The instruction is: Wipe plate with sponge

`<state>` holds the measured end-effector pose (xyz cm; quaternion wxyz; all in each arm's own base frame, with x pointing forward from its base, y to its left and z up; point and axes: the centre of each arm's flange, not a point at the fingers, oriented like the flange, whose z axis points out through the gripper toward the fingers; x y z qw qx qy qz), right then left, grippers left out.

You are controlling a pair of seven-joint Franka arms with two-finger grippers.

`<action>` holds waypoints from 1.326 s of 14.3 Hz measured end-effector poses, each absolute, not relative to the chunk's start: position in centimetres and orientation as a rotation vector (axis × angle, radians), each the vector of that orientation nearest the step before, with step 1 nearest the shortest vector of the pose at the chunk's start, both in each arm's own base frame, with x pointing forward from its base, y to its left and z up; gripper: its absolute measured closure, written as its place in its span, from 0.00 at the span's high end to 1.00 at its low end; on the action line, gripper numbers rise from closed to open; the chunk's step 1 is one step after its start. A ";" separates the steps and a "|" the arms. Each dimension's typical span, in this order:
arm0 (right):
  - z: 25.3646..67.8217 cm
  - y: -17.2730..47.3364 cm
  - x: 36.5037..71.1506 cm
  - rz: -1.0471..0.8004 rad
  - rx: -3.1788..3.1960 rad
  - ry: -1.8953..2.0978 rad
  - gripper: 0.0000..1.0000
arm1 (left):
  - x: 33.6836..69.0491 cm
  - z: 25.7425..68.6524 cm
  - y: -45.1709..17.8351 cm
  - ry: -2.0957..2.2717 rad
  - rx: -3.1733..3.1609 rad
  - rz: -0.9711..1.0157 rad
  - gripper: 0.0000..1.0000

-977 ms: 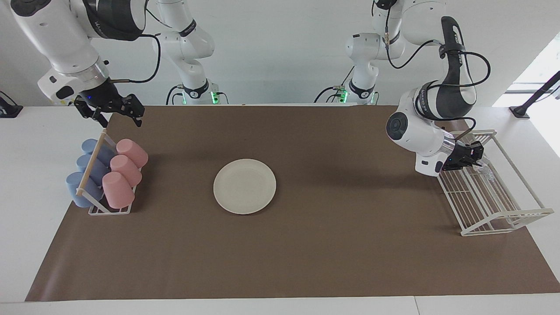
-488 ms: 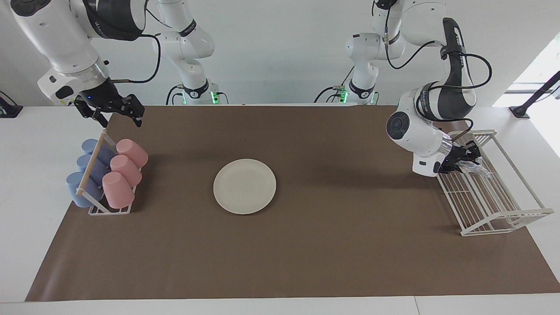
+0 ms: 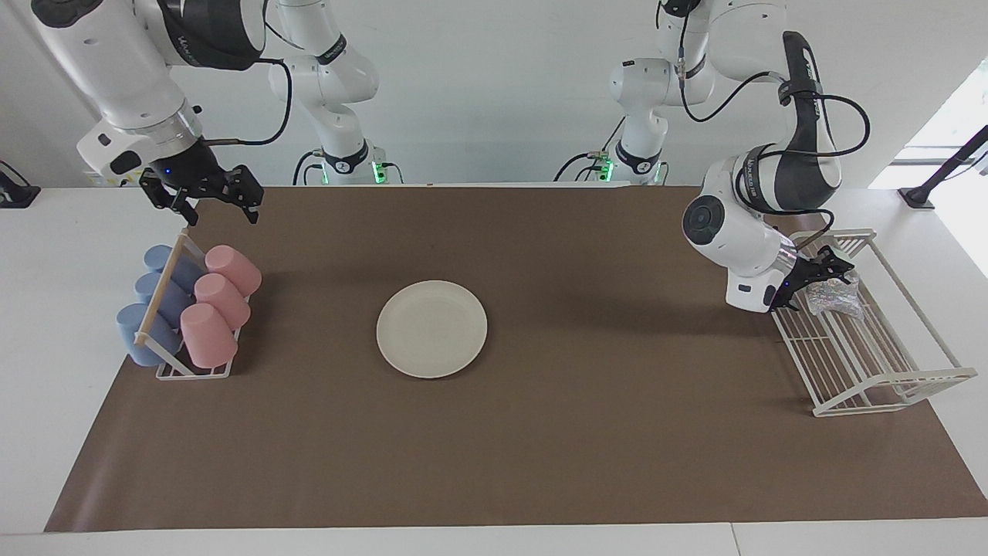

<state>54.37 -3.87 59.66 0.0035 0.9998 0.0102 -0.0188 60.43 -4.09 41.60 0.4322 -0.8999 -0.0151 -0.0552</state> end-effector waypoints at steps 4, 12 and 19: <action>59.7 -3.9 54.4 -0.059 3.134 0.032 1.00 | 61.2 45.8 -5.3 -0.179 -2.432 -0.156 1.00; 59.7 -3.9 54.4 -0.056 3.134 0.032 1.00 | 58.0 56.0 -7.1 -0.256 -2.868 0.015 1.00; 59.9 -3.9 54.4 -0.049 3.134 0.032 1.00 | 52.9 61.8 -6.0 -0.170 -3.125 0.156 1.00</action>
